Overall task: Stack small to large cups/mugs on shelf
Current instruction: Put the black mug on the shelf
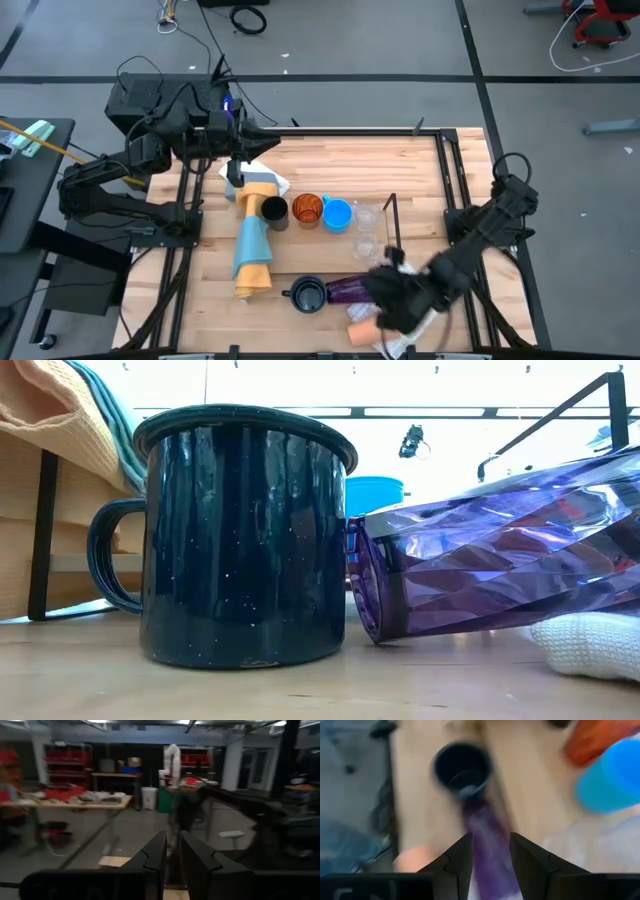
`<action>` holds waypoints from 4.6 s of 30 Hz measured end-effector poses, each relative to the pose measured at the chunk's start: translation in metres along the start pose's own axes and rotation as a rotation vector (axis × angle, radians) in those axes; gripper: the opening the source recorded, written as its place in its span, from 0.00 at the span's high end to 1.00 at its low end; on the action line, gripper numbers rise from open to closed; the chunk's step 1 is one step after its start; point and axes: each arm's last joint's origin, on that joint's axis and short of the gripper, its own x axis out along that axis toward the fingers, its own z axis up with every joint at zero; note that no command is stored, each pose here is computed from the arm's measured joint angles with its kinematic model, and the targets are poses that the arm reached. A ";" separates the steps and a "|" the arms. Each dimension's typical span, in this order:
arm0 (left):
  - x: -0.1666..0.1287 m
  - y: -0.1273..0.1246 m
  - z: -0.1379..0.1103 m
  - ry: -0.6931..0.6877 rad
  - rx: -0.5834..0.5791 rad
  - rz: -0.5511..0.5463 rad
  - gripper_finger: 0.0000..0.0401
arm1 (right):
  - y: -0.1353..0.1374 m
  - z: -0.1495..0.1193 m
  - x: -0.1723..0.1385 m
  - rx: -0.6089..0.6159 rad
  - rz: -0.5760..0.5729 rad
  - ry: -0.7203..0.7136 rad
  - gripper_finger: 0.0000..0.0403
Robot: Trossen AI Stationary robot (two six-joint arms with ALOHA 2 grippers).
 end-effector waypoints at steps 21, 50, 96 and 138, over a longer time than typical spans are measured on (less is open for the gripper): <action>0.007 -0.103 -0.058 0.445 -0.011 -0.004 0.89 | -0.172 0.128 -0.038 0.316 -0.684 -0.201 0.67; 0.090 -0.227 -0.220 0.526 -0.351 0.318 0.98 | -0.366 0.170 -0.128 0.106 -0.549 -0.273 0.67; 0.085 -0.181 -0.235 1.189 -0.594 0.238 0.55 | -0.360 0.168 -0.126 0.124 -0.459 -0.265 0.67; 0.080 -0.197 -0.253 1.266 -0.622 0.261 0.59 | -0.360 0.168 -0.126 0.117 -0.444 -0.266 0.67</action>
